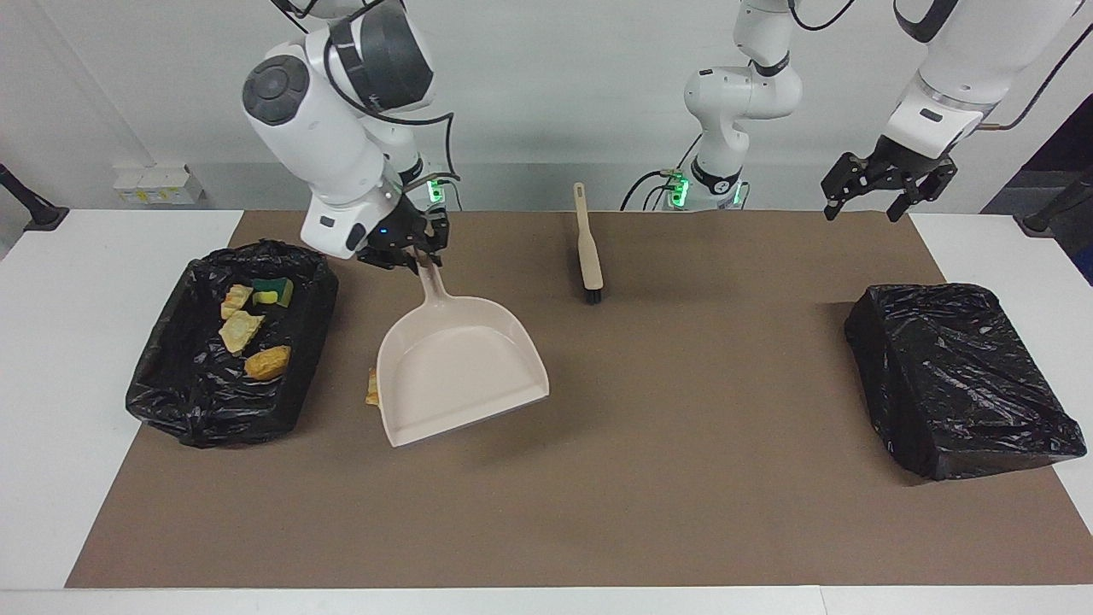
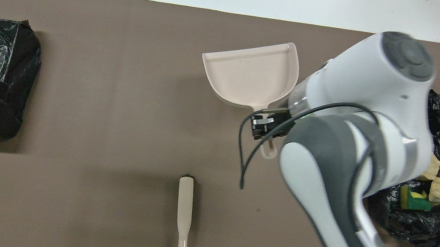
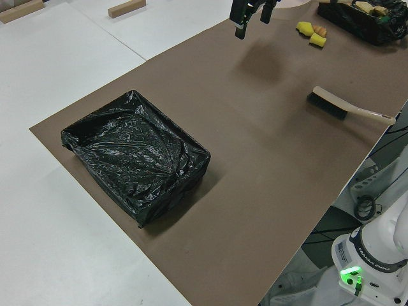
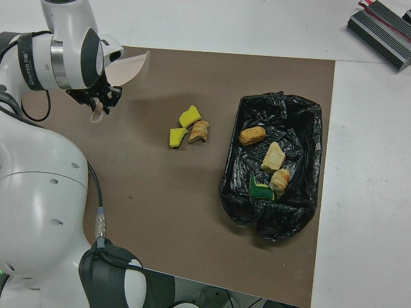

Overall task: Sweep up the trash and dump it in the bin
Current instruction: 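Bring the empty dustpan back to the table center with the right gripper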

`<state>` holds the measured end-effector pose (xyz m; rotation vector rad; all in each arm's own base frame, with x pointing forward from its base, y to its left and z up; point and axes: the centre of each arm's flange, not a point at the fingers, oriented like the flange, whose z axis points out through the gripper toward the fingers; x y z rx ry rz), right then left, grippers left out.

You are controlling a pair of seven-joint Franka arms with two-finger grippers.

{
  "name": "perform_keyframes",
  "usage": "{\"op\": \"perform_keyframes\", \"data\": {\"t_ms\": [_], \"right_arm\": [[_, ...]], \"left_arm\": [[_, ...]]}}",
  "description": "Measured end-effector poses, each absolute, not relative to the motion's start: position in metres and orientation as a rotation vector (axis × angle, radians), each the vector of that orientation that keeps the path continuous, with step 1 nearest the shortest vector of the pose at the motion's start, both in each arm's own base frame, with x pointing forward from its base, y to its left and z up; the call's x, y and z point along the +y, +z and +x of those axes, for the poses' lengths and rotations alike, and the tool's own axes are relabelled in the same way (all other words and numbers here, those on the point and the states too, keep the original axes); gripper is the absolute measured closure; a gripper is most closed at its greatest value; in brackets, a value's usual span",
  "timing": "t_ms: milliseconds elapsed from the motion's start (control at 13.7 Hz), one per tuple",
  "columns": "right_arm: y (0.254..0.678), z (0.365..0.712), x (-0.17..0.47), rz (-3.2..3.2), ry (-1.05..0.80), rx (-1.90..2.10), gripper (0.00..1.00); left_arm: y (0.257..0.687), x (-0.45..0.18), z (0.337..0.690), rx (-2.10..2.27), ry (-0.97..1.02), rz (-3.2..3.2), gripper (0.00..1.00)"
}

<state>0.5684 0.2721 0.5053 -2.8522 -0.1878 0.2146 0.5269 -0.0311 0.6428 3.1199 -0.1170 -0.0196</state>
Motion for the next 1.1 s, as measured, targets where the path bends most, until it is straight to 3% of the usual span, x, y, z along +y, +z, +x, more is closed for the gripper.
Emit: {"op": "perform_keyframes", "data": {"t_ms": [293, 806, 1099], "right_arm": [[0.449, 0.551, 0.334, -2.840, 0.246, -0.057, 0.68], [0.341, 0.560, 0.385, -2.837, 0.138, -0.017, 0.68], [0.338, 0.559, 0.389, -2.831, 0.135, -0.009, 0.68]], "left_arm": [[0.643, -0.028, 0.527, -0.106, -0.017, 3.120, 0.00], [0.634, -0.034, 0.524, -0.126, -0.052, 3.115, 0.00], [0.630, -0.039, 0.521, -0.136, -0.068, 3.100, 0.00]]}}
